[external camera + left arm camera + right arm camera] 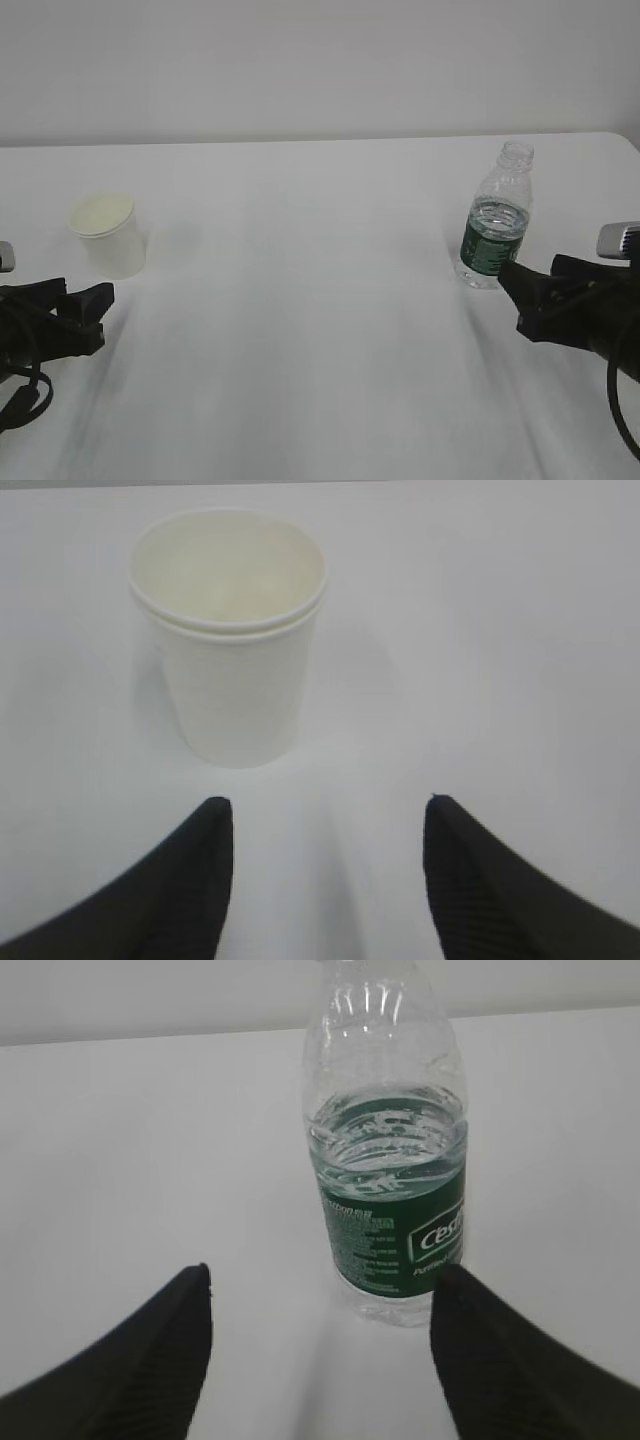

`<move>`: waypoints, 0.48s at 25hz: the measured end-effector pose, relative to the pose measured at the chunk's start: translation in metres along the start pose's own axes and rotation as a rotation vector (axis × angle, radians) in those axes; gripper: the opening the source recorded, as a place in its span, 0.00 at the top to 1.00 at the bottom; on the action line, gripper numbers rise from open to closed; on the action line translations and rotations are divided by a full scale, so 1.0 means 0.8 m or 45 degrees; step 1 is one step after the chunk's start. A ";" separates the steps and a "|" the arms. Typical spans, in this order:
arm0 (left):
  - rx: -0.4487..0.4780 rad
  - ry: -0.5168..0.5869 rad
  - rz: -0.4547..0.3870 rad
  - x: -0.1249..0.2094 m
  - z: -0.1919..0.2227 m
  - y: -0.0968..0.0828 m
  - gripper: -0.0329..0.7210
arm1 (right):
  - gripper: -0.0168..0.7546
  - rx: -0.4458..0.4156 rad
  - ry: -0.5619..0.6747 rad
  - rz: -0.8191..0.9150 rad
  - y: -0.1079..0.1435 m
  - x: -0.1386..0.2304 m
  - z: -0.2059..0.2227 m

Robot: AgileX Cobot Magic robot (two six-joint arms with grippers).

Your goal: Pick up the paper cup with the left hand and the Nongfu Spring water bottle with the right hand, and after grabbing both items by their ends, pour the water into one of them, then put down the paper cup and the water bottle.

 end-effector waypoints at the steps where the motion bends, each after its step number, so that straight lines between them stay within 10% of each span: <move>1: 0.000 0.000 0.000 0.000 0.000 0.000 0.38 | 0.29 0.003 0.005 -0.006 -0.001 0.001 0.002; 12: 0.003 -0.016 0.000 -0.004 0.003 -0.001 0.38 | 0.19 0.063 0.010 -0.009 -0.013 0.006 0.031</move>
Point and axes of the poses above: a point on each arm's last joint axis where the gripper is mounted, z pointing out along that axis toward the gripper, y along the wrist's bending axis when the last joint is at zero, x = y × z, the point moved 4 cm from there along z, pointing out along that axis toward the gripper, and after that the axes turned 3 degrees about -z, right-handed, at the moved point
